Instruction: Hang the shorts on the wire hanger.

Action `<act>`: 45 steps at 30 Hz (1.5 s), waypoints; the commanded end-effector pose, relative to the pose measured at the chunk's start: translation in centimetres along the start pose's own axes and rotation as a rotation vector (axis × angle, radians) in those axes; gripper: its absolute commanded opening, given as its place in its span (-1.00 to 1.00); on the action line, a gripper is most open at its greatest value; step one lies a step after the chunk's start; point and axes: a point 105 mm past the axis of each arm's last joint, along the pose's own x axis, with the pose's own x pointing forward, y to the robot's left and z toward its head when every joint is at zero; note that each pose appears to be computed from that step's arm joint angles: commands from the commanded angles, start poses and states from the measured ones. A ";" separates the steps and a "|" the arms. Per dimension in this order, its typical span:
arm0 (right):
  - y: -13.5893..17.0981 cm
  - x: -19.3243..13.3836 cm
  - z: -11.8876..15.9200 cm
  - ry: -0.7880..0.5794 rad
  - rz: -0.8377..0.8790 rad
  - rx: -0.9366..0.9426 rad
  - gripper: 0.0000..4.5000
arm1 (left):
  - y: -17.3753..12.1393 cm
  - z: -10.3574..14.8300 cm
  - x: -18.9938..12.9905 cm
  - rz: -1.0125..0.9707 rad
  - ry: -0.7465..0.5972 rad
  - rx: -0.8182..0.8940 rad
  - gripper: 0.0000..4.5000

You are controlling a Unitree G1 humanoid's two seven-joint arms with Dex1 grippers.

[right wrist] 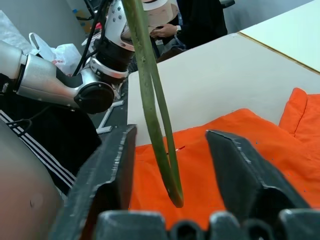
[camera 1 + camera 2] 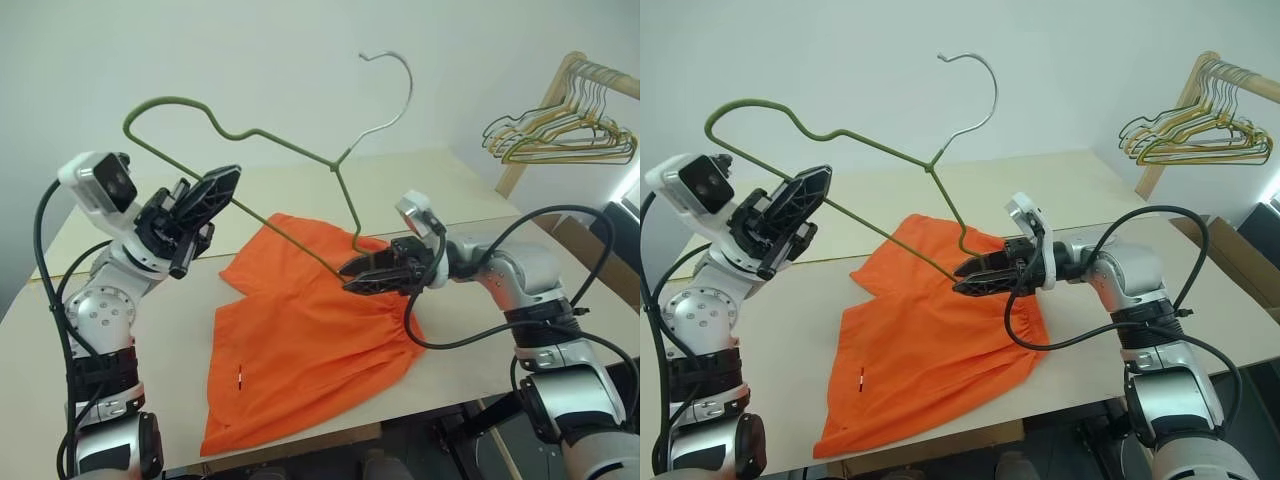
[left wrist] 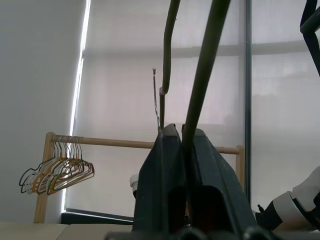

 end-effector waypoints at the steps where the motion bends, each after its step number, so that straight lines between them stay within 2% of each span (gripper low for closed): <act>1: 0.4 0.2 0.8 -0.009 0.027 -0.053 -0.37 | -0.3 0.5 0.8 -0.027 -0.007 0.043 -1.00; 5: 0.3 0.2 0.8 -0.013 0.024 -0.054 -0.98 | -0.3 0.4 0.7 -0.024 0.001 0.044 -1.00; 8: 0.3 0.0 0.8 -0.019 0.025 -0.055 -0.98 | -0.1 0.3 0.5 -0.020 0.007 0.042 -1.00; 12: 0.4 -0.1 0.9 -0.041 0.024 -0.059 -1.00 | 0.1 -0.4 -0.2 -0.010 0.042 0.006 -0.56; 15: 0.4 -0.3 1.4 -0.071 0.018 -0.061 -1.00 | 1.3 -1.9 -1.3 0.084 0.121 -0.011 -0.15; 17: 0.5 -0.8 1.9 -0.103 0.001 -0.059 -1.00 | 2.0 -3.5 -2.6 0.157 0.223 -0.012 0.12; 20: 0.7 -2.3 2.4 -0.137 -0.059 -0.052 -1.00 | 2.6 -6.1 -5.4 0.235 0.465 0.039 0.53; 23: 1.6 -4.5 2.0 -0.129 -0.141 -0.012 -1.00 | 2.5 -6.9 -6.8 0.250 0.624 0.105 0.92; 24: 1.8 -5.0 1.8 -0.122 -0.166 0.008 -1.00 | 2.5 -7.0 -7.0 0.256 0.649 0.121 0.99; 28: 2.9 -8.4 -0.5 -0.071 -0.347 0.105 -1.00 | 1.8 -8.7 -8.3 0.201 0.892 0.269 0.99; 30: 3.7 -10.1 -1.9 -0.048 -0.423 0.157 -1.00 | 1.2 -9.1 -8.6 0.176 0.944 0.287 0.99; 33: 5.1 -12.7 -4.7 -0.020 -0.498 0.401 -1.00 | 0.5 -9.3 -8.8 0.155 0.963 0.287 0.99; 36: 6.7 -14.2 -7.0 -0.001 -0.489 0.584 -1.00 | 0.2 -9.4 -8.9 0.150 0.965 0.276 0.99; 40: 7.3 -16.4 -9.7 -0.001 -0.563 0.827 -1.00 | -0.4 -9.7 -8.9 0.123 0.983 0.258 0.99; 45: 7.7 -18.8 -12.1 -0.016 -0.656 0.979 -1.00 | -0.9 -10.0 -8.6 0.100 0.982 0.246 0.99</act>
